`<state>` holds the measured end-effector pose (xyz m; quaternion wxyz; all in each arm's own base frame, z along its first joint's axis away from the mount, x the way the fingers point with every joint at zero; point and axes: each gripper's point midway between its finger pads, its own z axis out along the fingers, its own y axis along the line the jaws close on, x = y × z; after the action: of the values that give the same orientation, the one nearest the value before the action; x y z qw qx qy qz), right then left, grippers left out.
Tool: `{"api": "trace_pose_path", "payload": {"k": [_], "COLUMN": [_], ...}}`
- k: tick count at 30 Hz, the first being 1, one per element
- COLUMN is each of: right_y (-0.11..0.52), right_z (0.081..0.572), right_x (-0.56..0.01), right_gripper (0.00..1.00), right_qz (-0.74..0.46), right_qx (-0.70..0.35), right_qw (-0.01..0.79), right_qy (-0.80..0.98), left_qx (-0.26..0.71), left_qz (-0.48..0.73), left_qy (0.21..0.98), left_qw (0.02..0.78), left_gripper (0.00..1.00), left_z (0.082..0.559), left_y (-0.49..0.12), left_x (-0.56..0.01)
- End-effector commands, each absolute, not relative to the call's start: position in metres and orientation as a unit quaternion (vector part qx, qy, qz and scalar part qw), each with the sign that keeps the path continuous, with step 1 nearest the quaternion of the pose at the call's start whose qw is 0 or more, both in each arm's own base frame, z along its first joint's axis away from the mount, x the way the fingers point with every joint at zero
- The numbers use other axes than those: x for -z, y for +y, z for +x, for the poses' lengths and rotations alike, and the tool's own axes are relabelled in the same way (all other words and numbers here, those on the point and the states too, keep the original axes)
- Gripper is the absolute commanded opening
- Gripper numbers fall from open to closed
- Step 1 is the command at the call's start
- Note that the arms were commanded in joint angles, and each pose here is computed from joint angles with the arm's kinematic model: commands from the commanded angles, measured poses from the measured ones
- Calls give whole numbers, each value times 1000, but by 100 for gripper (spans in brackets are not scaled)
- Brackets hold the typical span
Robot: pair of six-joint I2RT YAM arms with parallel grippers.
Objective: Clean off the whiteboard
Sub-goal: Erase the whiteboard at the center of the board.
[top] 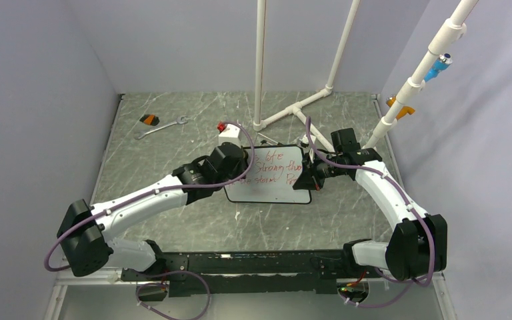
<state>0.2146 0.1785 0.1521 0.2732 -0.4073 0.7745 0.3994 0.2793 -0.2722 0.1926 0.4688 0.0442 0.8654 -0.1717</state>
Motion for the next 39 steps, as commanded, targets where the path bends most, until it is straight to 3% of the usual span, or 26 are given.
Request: {"api": "trace_pose_path", "payload": {"k": [1,6,12,18,25,32,39], "right_y": [182,182,182,182,182,183,183], "right_z": [210,210,209,210,210,211,211], "right_x": [-161,-160,-160,-161,-161,-162,-161], "right_gripper": [0,0,0,0,0,0,0], "right_qz": [-434,-433,-432,-430,-427,-426,-424], "right_qx": [-404,-406,-411,-413,-415,-424,-425], "right_qw": [289,284,283,283,284,279,277], "right_qy": [752,753,752,751,751,749,750], "left_qx": [215,231,208,209,243,214,149], "left_qz": [56,82,93,82,94,76,27], "left_qy": [847,836,826,830,831,851,869], "left_qw": [483,491,516,511,491,473,471], "left_gripper": [0,0,0,0,0,0,0], "left_z": [274,268,285,296,287,277,295], "left_y": [-299,-321,-307,-284,-305,-332,-290], "left_x": [-212,-231,-244,-238,-244,-241,-226]}}
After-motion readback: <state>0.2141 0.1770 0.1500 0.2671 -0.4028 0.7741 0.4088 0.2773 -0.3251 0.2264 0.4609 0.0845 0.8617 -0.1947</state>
